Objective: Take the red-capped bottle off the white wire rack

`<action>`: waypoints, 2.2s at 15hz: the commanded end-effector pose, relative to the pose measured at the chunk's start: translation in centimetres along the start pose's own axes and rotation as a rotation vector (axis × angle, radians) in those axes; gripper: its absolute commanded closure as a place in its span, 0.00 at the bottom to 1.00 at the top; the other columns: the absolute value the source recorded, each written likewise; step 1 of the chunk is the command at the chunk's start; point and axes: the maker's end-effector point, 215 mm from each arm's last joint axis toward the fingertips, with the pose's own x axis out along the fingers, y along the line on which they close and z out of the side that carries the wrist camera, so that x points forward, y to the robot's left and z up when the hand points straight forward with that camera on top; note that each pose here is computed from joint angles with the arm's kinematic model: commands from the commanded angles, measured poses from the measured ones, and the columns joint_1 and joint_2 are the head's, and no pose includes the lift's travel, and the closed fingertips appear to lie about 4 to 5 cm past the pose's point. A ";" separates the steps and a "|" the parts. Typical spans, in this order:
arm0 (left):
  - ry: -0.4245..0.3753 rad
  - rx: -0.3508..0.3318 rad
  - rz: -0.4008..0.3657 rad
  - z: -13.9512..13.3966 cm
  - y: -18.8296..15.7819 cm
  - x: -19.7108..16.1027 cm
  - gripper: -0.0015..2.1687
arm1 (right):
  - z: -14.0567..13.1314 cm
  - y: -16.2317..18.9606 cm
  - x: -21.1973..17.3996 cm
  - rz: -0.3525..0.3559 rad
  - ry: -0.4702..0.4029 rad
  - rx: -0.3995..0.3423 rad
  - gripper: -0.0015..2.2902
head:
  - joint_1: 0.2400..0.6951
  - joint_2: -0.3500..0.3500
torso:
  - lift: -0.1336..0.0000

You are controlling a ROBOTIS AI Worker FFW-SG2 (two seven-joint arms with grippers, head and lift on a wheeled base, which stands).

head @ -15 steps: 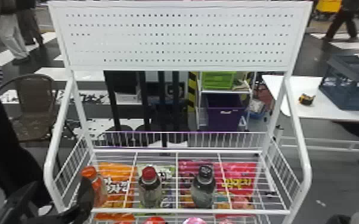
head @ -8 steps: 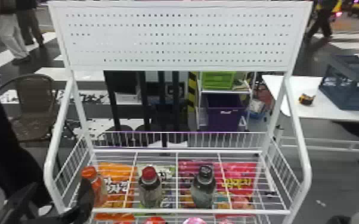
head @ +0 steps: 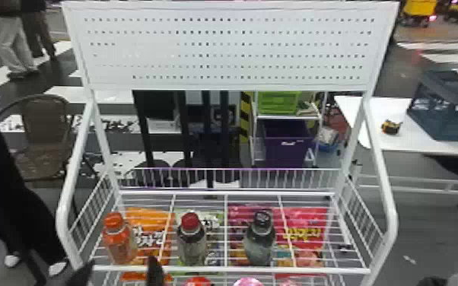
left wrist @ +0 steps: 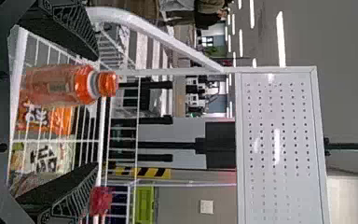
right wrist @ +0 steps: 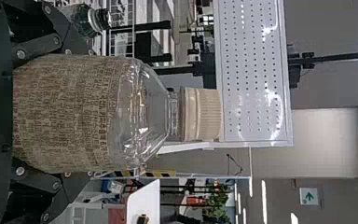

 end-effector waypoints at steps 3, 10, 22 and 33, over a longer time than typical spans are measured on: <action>0.040 0.005 -0.116 -6.8 -7.6 -0.7 0.04 | -0.4 -0.1 -0.1 -0.003 0.003 0.002 0.37 | 0.57 0.50 | 1.00; 0.052 -0.001 -0.129 -10.9 -11.4 4.3 0.04 | 0.4 -0.4 -1.0 -0.009 -0.039 0.001 0.37 | 0.57 0.50 | 1.00; 0.001 0.016 -0.095 -10.7 -10.5 12.0 0.04 | 0.6 -0.6 -1.2 -0.013 -0.051 -0.003 0.37 | 0.57 0.50 | 1.00; 0.034 0.046 -0.118 -11.2 -10.5 14.9 0.81 | 1.3 -1.1 -1.5 -0.020 -0.072 -0.005 0.37 | 0.57 0.50 | 1.00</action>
